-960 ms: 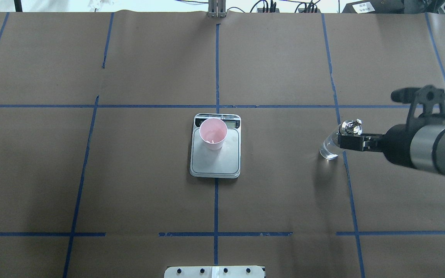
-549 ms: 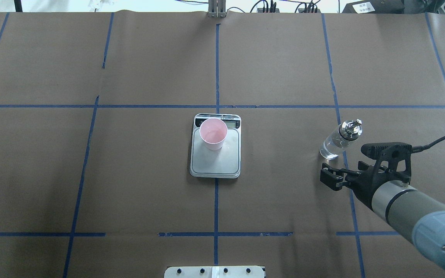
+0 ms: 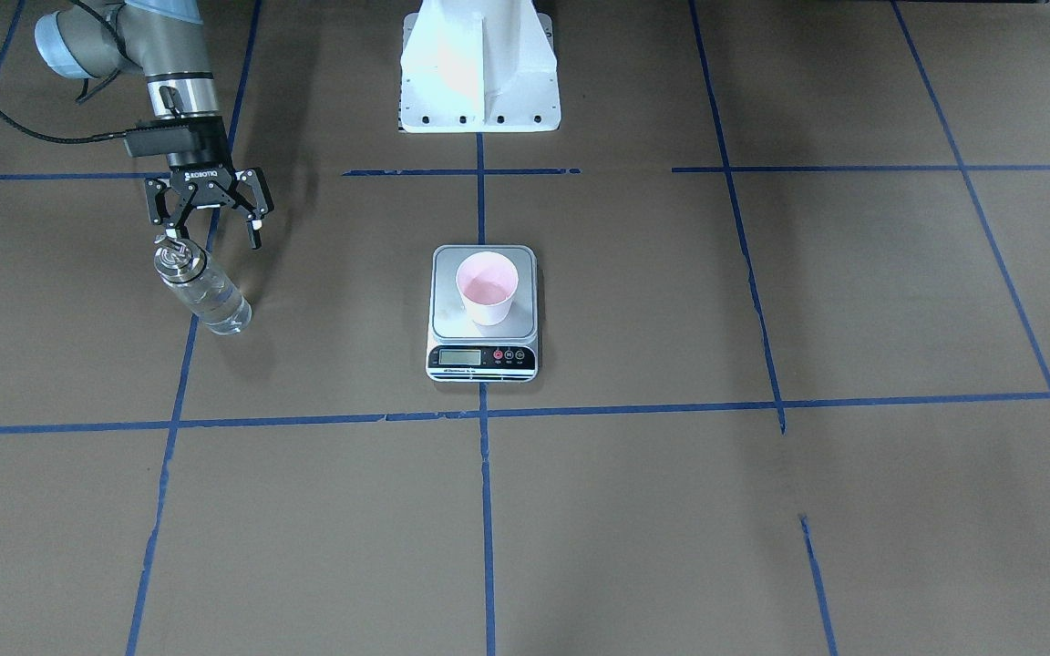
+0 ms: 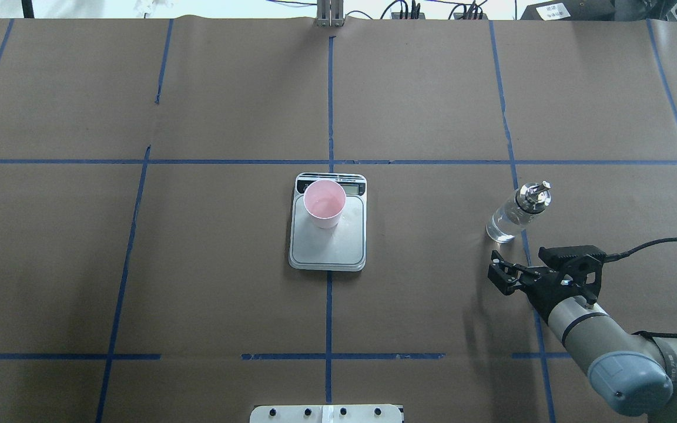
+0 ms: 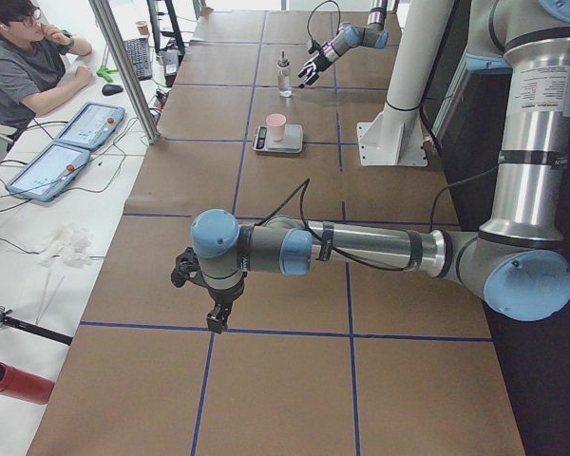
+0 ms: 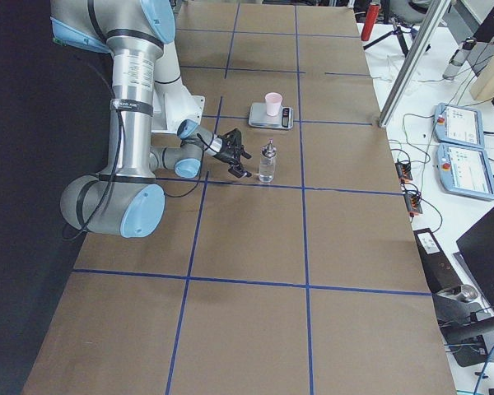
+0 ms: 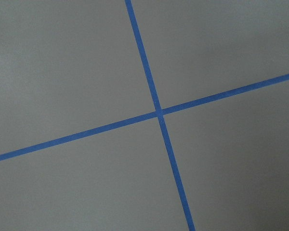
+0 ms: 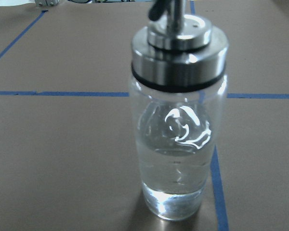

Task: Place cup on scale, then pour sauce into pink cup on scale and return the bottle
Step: 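Grasp the glass bottle with the right gripper and lift it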

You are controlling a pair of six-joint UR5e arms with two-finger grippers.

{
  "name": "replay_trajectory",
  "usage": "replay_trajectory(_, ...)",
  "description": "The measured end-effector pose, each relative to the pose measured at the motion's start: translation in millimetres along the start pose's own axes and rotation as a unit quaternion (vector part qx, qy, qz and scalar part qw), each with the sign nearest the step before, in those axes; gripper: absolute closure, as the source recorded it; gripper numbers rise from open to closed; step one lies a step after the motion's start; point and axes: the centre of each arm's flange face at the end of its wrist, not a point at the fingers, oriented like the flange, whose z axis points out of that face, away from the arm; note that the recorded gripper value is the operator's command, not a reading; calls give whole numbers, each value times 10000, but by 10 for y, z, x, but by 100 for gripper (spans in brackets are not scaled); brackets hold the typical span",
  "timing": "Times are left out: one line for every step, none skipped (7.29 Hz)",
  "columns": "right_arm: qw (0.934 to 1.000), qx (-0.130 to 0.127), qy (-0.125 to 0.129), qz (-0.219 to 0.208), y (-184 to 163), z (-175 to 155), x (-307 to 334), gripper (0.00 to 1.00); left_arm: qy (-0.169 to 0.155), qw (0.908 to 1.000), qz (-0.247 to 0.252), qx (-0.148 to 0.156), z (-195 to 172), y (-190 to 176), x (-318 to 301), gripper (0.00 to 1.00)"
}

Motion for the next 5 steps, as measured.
replay_trajectory(9998,159,54,-71,47,77,3,0,-2,10000,10,12,-13,-3,10,0)
replay_trajectory(9993,333,63,-166,33,118,-64,0,-4,10000,17,19,-22,-7,18,0)
replay_trajectory(9985,493,45,-227,-18,138,-164,0,-6,10000,27,27,-31,-11,29,0)
replay_trajectory(9979,591,62,-256,-68,163,-197,0,-9,10000,42,38,-43,-17,42,0)
replay_trajectory(9973,658,138,-294,-104,221,-158,0,-10,10000,49,44,-49,-20,48,0)
